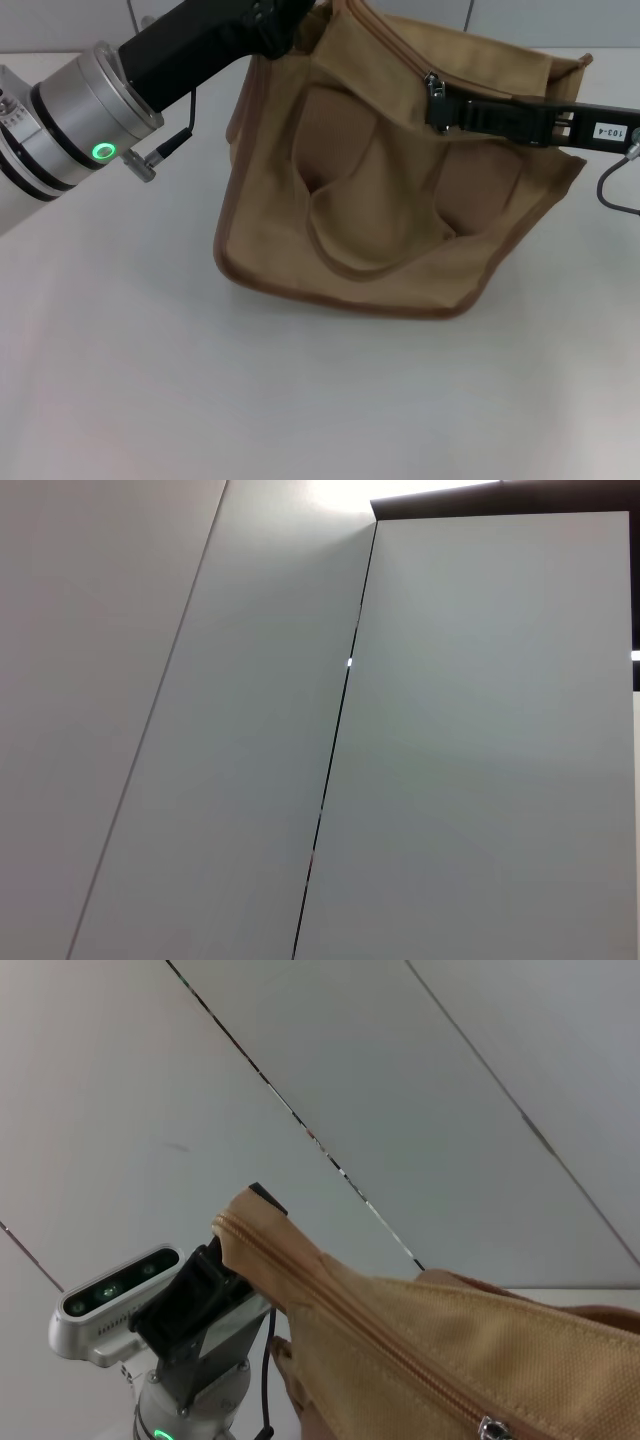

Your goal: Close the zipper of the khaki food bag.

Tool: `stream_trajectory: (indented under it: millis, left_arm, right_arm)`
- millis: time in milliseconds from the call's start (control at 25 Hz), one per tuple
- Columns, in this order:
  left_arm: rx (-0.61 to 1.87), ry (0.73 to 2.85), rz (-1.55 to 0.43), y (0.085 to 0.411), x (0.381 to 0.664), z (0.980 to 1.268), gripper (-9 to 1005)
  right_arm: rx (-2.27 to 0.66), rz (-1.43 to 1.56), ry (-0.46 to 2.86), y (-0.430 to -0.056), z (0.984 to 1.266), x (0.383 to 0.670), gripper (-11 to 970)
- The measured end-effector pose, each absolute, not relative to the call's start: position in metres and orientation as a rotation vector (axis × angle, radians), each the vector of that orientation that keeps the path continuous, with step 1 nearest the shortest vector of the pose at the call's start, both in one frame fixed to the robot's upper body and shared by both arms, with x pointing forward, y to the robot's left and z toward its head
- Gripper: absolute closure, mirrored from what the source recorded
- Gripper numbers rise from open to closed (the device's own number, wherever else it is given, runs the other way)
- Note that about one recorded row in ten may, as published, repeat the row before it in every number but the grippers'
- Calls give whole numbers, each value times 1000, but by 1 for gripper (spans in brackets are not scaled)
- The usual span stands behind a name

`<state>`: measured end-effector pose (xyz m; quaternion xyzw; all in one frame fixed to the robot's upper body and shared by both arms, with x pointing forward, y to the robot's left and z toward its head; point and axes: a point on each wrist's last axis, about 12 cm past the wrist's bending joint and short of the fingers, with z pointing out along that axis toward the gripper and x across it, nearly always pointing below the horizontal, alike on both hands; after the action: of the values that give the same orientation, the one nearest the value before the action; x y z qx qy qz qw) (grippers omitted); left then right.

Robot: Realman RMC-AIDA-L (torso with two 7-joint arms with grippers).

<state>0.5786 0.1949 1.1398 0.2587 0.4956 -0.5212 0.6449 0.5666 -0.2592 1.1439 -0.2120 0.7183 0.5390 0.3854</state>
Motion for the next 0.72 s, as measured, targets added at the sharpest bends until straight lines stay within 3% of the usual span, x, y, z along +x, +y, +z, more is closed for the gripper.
stream_trajectory:
  millis: [640,720]
  left_arm:
    - [573,1135,-1184,197,577,1138,913]
    - [573,1136,-1185,197,577,1137,913]
  right_arm:
    - [-540,1329,1812,-258,1140,567,735]
    - [-544,1325,1810,-258,1140,567,942]
